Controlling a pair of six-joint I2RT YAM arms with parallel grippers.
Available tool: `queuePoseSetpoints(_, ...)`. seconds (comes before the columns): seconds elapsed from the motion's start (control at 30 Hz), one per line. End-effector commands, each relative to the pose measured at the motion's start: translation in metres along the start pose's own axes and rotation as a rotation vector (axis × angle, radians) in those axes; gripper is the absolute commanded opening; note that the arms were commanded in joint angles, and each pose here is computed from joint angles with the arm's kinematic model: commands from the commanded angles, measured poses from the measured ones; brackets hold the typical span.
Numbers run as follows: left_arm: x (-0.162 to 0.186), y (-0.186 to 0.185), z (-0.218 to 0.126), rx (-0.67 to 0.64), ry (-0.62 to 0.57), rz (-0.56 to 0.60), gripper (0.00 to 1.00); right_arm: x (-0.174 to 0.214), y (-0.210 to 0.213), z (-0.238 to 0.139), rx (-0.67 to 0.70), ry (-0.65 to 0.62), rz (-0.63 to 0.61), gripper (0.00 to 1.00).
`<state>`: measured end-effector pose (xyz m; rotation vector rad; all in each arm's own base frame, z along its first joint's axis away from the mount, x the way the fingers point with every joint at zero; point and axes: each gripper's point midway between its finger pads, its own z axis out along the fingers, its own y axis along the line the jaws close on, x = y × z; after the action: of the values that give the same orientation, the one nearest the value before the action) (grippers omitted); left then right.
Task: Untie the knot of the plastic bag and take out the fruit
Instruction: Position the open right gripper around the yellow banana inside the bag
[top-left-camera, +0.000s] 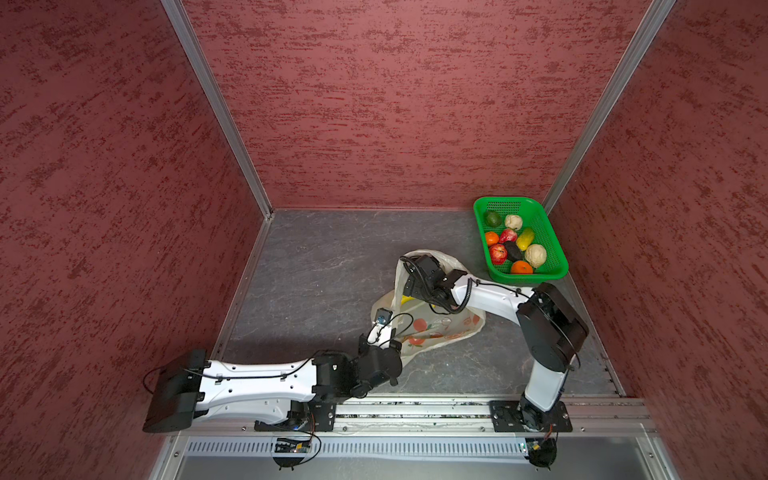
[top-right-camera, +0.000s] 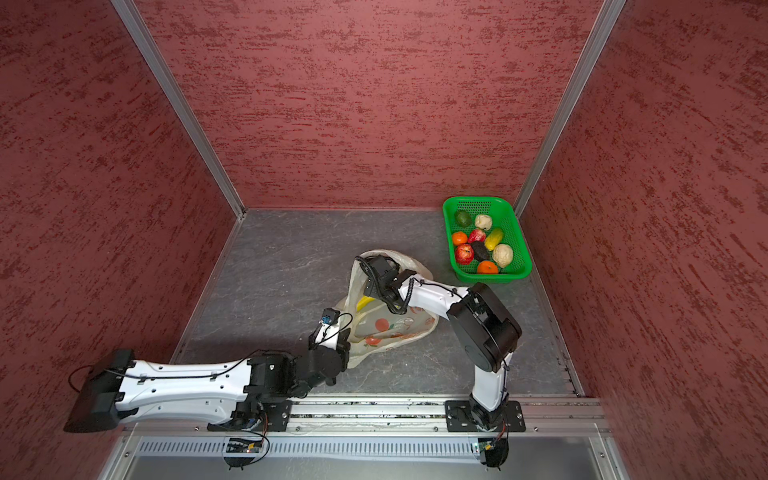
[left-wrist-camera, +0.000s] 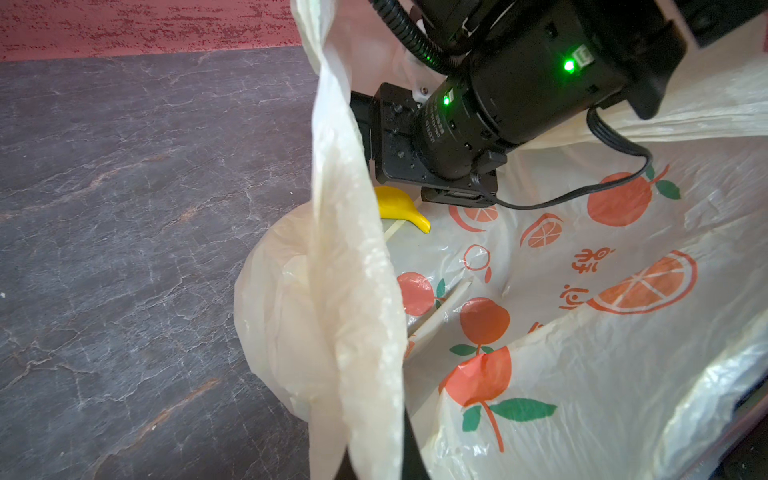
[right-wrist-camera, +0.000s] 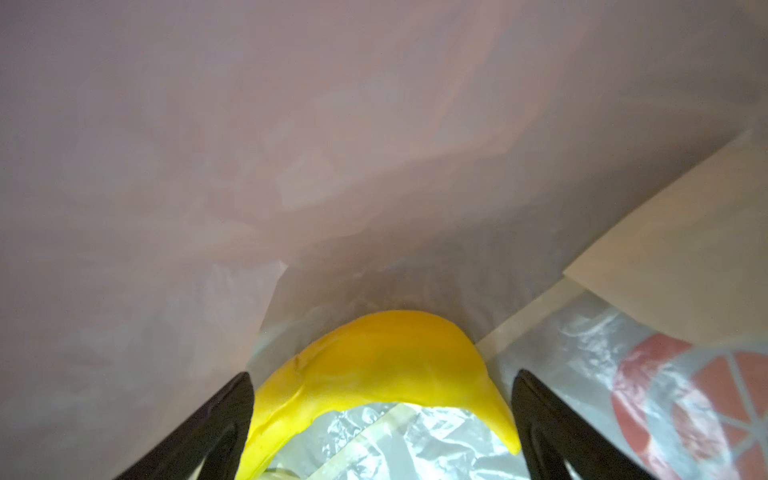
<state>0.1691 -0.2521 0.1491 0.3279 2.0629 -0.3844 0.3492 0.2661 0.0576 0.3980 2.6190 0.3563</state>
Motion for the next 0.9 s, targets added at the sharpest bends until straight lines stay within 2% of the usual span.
queuePoseSetpoints(0.0, -0.004, -0.001, 0.001, -0.011, -0.006, -0.003, 0.00, 0.006, 0.001, -0.005, -0.017, 0.042, 0.098, 0.97)
queuePoseSetpoints(0.13, -0.005, -0.003, 0.002, -0.008, -0.007, -0.007, 0.00, 0.018, 0.007, -0.011, -0.088, 0.092, 0.190, 0.97)
queuePoseSetpoints(0.27, -0.006, -0.005, 0.003, -0.004, -0.009, -0.011, 0.00, 0.018, 0.015, -0.012, -0.117, 0.110, 0.231, 0.98)
queuePoseSetpoints(0.53, -0.011, -0.007, 0.001, 0.003, -0.017, -0.014, 0.00, 0.001, 0.022, 0.008, -0.137, 0.071, 0.292, 0.98)
queuePoseSetpoints(0.7, -0.010, -0.005, -0.002, -0.002, -0.013, -0.013, 0.00, -0.024, 0.013, 0.016, -0.107, -0.005, 0.294, 0.96)
queuePoseSetpoints(0.87, -0.007, -0.003, -0.002, -0.007, -0.009, -0.017, 0.00, -0.028, 0.013, 0.025, -0.088, -0.001, 0.252, 0.88)
